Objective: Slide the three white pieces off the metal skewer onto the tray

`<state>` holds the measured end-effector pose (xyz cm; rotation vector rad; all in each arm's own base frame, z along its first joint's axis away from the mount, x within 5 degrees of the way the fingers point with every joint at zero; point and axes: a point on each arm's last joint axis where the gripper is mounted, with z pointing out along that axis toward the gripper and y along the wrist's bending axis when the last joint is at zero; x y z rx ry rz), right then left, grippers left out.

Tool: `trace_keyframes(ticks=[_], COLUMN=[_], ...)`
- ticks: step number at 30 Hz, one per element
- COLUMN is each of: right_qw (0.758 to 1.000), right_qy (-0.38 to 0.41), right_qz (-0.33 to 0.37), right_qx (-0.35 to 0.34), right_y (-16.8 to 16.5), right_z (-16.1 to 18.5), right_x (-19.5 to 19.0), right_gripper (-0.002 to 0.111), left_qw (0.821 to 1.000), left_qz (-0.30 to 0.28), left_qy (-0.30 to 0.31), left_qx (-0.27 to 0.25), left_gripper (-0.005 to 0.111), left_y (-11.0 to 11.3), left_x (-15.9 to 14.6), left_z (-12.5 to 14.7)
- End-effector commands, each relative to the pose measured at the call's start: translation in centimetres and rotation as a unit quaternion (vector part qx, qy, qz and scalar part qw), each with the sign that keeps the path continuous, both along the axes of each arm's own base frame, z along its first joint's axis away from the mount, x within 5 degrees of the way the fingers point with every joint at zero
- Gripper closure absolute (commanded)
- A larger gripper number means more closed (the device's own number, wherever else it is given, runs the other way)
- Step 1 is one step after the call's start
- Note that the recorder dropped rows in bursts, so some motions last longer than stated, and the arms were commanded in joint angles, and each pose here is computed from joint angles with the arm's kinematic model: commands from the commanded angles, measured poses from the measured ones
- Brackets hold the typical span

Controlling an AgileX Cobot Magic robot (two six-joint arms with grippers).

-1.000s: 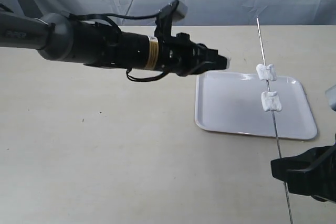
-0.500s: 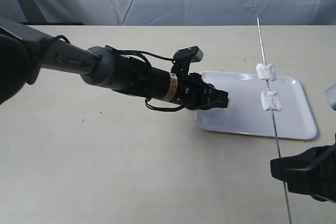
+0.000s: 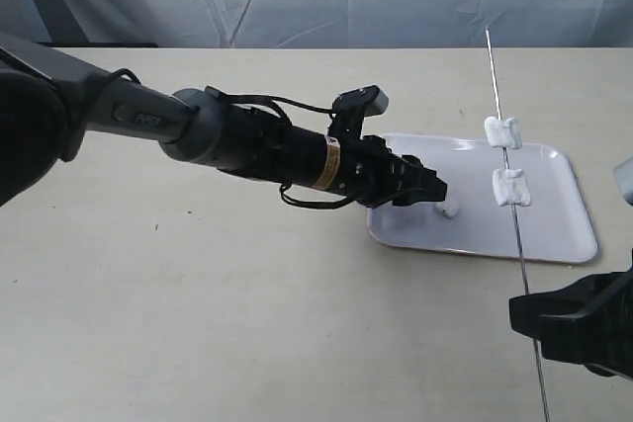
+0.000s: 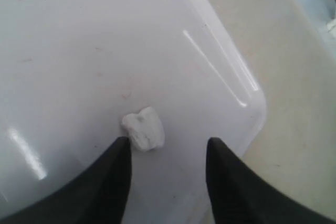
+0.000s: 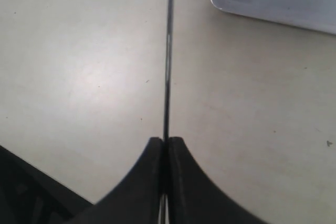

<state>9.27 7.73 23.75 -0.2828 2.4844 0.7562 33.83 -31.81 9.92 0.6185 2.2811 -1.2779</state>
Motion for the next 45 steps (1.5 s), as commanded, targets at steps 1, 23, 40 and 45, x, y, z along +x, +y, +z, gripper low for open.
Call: trace_keyframes(ticks=[1,23,40,45], right_qw=[1.000,0.999,0.998,0.998], right_qy=[-0.008,-0.044,-0.041,-0.041], right_qz=[0.000,-0.017,-0.038,-0.037], right_qx=[0.000,-0.018,0.012,0.013], right_y=[-0.1,-0.4,-0.2,-0.2], right_z=[0.0,0.1,0.4,0.4], right_x=[0.0,0.6,0.8,0.8], right_gripper=[0.109,0.109,0.109,0.109], left_qw=[0.994,0.958,0.951,0.957], left_qz=[-0.032,-0.145,-0.181,-0.171], left_qy=[0.017,0.046,0.039,0.038], left_qx=[-0.107,-0.242,-0.247,-0.230], left_gripper=[0.064,0.064,0.064,0.064], left_y=[1.6,2.6,1.0,0.6], left_x=[0.9,-3.1,-5.6,-5.5], left_z=[3.8,14.0,15.8,14.9])
